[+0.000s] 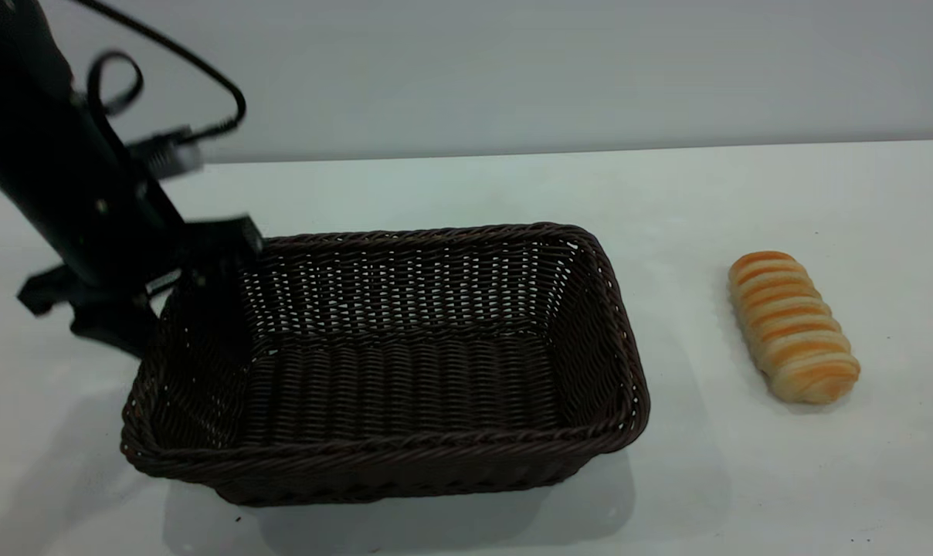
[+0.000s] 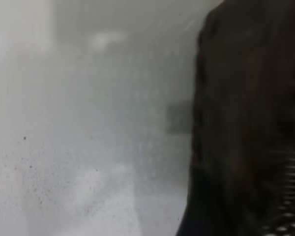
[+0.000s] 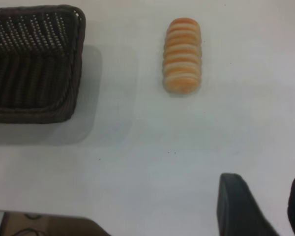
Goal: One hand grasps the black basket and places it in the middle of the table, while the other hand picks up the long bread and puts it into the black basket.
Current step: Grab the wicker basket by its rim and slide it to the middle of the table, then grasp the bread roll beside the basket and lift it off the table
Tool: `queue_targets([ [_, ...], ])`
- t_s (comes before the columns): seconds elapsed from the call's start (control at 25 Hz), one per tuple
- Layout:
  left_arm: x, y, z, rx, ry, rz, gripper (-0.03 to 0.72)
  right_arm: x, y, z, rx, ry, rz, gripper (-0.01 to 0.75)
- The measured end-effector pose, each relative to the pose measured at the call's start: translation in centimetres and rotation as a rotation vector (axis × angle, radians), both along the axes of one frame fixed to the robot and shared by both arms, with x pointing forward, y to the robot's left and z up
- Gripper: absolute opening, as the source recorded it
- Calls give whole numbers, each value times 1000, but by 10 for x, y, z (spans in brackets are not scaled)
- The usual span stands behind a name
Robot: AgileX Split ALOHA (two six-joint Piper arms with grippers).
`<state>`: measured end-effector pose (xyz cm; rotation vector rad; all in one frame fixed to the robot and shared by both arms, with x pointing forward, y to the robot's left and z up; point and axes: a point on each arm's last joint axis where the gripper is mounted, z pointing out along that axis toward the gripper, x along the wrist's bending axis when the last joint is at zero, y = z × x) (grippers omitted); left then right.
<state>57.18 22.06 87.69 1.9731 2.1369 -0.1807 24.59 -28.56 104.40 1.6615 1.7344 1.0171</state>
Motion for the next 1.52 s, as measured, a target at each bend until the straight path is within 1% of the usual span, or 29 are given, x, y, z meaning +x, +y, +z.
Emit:
queue_targets([
  [0.12, -2, 4, 21, 8, -27, -15, 587, 0, 0, 0, 0, 0, 0, 239],
  [0.24, -8, 8, 46, 38, -61, -40, 587, 0, 0, 0, 1, 0, 0, 239],
  [0.44, -20, 14, 94, 75, -155, -59, 587, 0, 2, 0, 9, -2, 15, 239],
  [0.52, -27, 16, 115, 70, -213, -59, 587, 1, 5, 3, 33, -25, 41, 239],
  [0.64, -38, 17, 149, 49, -329, -48, 587, 12, 13, 13, 108, -102, 99, 246],
  [0.72, -48, 19, 174, 32, -424, -50, 587, 27, 18, 18, 140, -136, 154, 275],
  [0.8, -62, 20, 200, 10, -532, -65, 587, 51, 22, 19, 147, -128, 195, 328],
  [0.96, -94, 21, 245, -44, -725, -102, 587, 102, 26, 14, 174, -96, 226, 461],
  [1.0, -104, 22, 256, -53, -777, -113, 587, 119, 27, 8, 182, -67, 222, 495],
  [1.04, -114, 23, 267, -62, -829, -126, 587, 132, 27, 3, 174, -55, 221, 524],
  [1.12, -134, 25, 284, -70, -920, -148, 587, 158, 27, -13, 196, 1, 204, 564],
  [1.16, -145, 27, 292, -72, -969, -153, 587, 173, 27, -26, 200, 52, 195, 575],
  [1.2, -156, 29, 300, -71, -1015, -157, 587, 183, 27, -35, 192, 81, 194, 580],
  [1.32, -185, 34, 318, -74, -1128, -157, 587, 216, 26, -67, 209, 175, 157, 582],
  [1.52, -221, 40, 335, -83, -1250, -155, 587, 254, 24, -108, 200, 255, 121, 583],
])
